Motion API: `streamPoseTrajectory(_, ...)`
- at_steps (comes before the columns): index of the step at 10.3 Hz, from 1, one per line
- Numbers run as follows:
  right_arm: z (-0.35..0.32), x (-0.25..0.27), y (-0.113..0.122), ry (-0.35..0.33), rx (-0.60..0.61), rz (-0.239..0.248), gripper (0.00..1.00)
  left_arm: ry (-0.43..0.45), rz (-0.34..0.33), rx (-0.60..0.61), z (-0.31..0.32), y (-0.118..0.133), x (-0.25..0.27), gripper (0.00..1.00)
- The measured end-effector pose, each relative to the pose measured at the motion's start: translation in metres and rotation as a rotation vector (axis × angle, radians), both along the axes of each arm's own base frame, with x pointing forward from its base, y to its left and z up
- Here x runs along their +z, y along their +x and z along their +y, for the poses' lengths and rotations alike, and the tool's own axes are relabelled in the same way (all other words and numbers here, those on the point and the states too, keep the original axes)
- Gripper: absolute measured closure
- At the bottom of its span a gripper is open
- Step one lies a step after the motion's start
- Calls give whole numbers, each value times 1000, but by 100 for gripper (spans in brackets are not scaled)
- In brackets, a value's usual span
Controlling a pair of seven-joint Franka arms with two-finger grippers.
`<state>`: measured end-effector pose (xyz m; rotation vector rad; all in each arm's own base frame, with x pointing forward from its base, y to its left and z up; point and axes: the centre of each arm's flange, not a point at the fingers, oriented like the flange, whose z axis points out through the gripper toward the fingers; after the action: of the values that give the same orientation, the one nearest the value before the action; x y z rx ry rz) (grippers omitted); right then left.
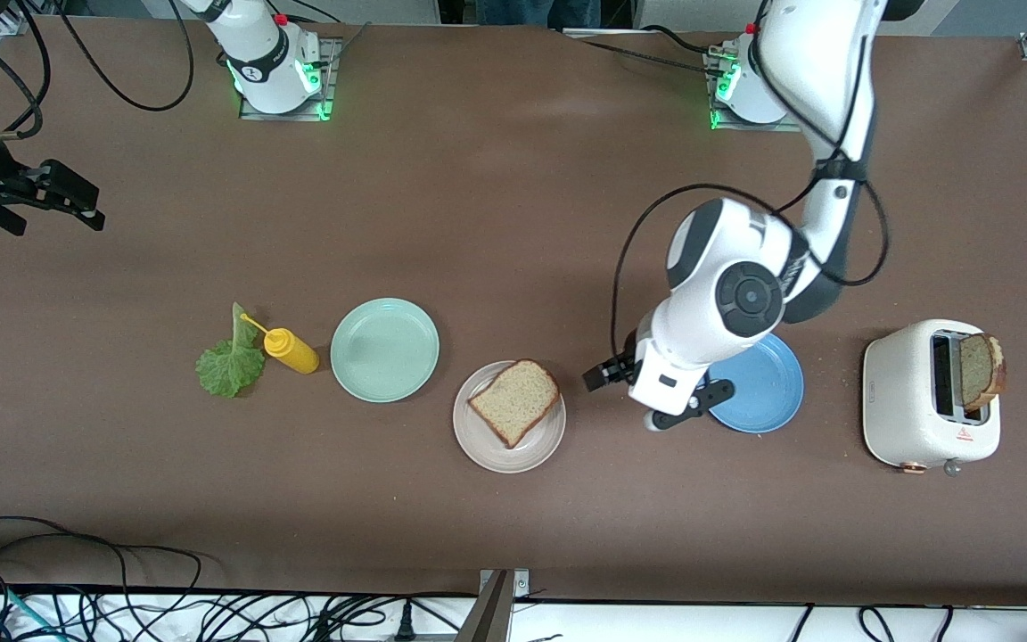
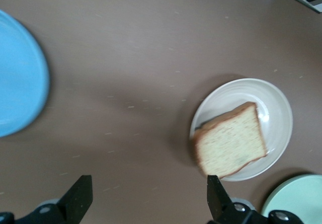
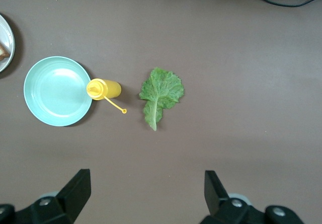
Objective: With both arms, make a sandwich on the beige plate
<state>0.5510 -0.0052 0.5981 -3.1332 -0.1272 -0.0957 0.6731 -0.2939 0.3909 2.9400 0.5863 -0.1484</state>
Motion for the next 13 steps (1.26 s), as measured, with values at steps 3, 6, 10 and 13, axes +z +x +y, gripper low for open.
streamPoseTrajectory(3, 0, 0, 0, 0, 0, 0, 0, 91, 4, -114, 78, -5, 76, 0)
streamPoseTrajectory(6, 0, 0, 0, 0, 0, 0, 0, 156, 0, -244, 148, -9, 117, 0)
streamPoseTrajectory(10, 0, 0, 0, 0, -1, 0, 0, 128, -4, -358, 245, -12, 136, 1)
streamPoseTrajectory(13, 0, 0, 0, 0, -1, 0, 0, 107, -33, -360, 276, -22, 125, 0)
